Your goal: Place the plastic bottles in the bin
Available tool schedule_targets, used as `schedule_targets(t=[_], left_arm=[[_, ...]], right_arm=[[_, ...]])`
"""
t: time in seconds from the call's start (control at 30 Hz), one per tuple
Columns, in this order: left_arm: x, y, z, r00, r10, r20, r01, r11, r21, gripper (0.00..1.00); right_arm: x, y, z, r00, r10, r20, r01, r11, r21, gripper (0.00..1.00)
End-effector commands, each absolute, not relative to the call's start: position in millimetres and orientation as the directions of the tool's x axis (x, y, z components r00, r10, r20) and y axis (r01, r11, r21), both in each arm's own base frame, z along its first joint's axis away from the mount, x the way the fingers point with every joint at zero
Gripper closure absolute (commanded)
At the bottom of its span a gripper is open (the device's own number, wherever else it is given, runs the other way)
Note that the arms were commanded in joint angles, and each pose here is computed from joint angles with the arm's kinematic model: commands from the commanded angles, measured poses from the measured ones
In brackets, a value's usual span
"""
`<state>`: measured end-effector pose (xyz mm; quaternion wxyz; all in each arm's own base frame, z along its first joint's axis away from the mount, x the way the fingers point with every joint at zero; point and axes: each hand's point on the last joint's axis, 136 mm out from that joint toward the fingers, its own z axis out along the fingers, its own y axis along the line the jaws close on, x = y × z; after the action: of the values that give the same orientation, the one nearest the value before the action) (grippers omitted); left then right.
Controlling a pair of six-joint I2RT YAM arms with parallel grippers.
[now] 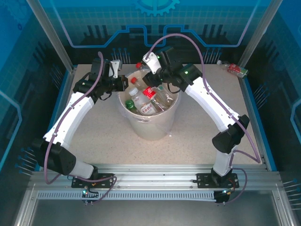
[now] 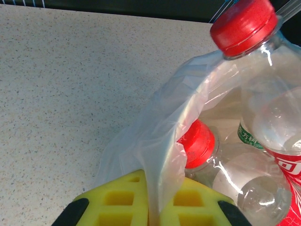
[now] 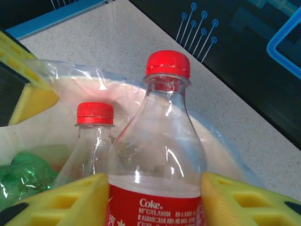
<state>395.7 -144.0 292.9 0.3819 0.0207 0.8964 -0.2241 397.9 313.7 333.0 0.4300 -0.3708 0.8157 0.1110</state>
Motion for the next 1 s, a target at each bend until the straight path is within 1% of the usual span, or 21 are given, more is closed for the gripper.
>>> schedule_targets(t=[0.0, 0.07, 0.2, 0.3, 0.33, 0.43, 0.53, 0.63, 0.73, 0.83, 0.97], left_arm=[[378.7, -154.6, 302.1, -0.733, -0.166, -0.659, 0.229, 0.853, -0.469, 1.0], [379.2, -154.2, 301.7, -0.735, -0.171, -0.656, 0.225, 0.851, -0.474, 1.0], [379.1, -154.1, 302.4, -0.734, -0.172, -0.657, 0.226, 0.851, -0.475, 1.0], [378.5, -153.4, 303.1, -0.731, -0.171, -0.66, 0.227, 0.852, -0.472, 1.0], [378.4, -153.4, 301.9, -0.733, -0.171, -0.658, 0.225, 0.853, -0.471, 1.0], [378.0, -153.3, 302.6, -0.732, -0.17, -0.659, 0.226, 0.853, -0.471, 1.0], [378.0, -153.3, 302.5, -0.732, -0.17, -0.66, 0.226, 0.853, -0.471, 1.0], [378.3, -153.2, 302.4, -0.732, -0.17, -0.66, 0.226, 0.853, -0.47, 1.0], [378.8, -153.5, 301.0, -0.734, -0.171, -0.657, 0.224, 0.853, -0.472, 1.0], [379.9, -153.8, 299.7, -0.736, -0.172, -0.655, 0.222, 0.853, -0.473, 1.0], [380.5, -153.8, 299.8, -0.737, -0.174, -0.654, 0.221, 0.852, -0.475, 1.0]], right_arm=[[369.7, 313.9, 283.6, -0.459, -0.544, -0.703, -0.725, 0.686, -0.057, 0.49], [368.3, 312.7, 282.8, -0.46, -0.534, -0.709, -0.721, 0.691, -0.052, 0.49], [372.7, 314.7, 298.0, -0.429, -0.527, -0.734, -0.722, 0.688, -0.072, 0.48], [377.5, 315.6, 323.5, -0.37, -0.509, -0.777, -0.722, 0.684, -0.105, 0.39], [378.5, 315.1, 333.6, -0.347, -0.502, -0.792, -0.721, 0.683, -0.117, 0.37], [382.8, 304.4, 371.4, -0.263, -0.463, -0.846, -0.692, 0.702, -0.169, 0.3], [387.1, 285.4, 405.1, -0.188, -0.414, -0.891, -0.649, 0.733, -0.203, 0.25], [393.9, 257.9, 428.4, -0.141, -0.363, -0.921, -0.593, 0.776, -0.214, 0.22], [410.2, 216.9, 433.2, -0.16, -0.297, -0.941, -0.514, 0.839, -0.177, 0.21], [434.3, 170.5, 419.8, -0.209, -0.241, -0.948, -0.413, 0.9, -0.138, 0.2], [477.2, 102.5, 385.7, -0.29, -0.176, -0.941, -0.235, 0.966, -0.108, 0.2]])
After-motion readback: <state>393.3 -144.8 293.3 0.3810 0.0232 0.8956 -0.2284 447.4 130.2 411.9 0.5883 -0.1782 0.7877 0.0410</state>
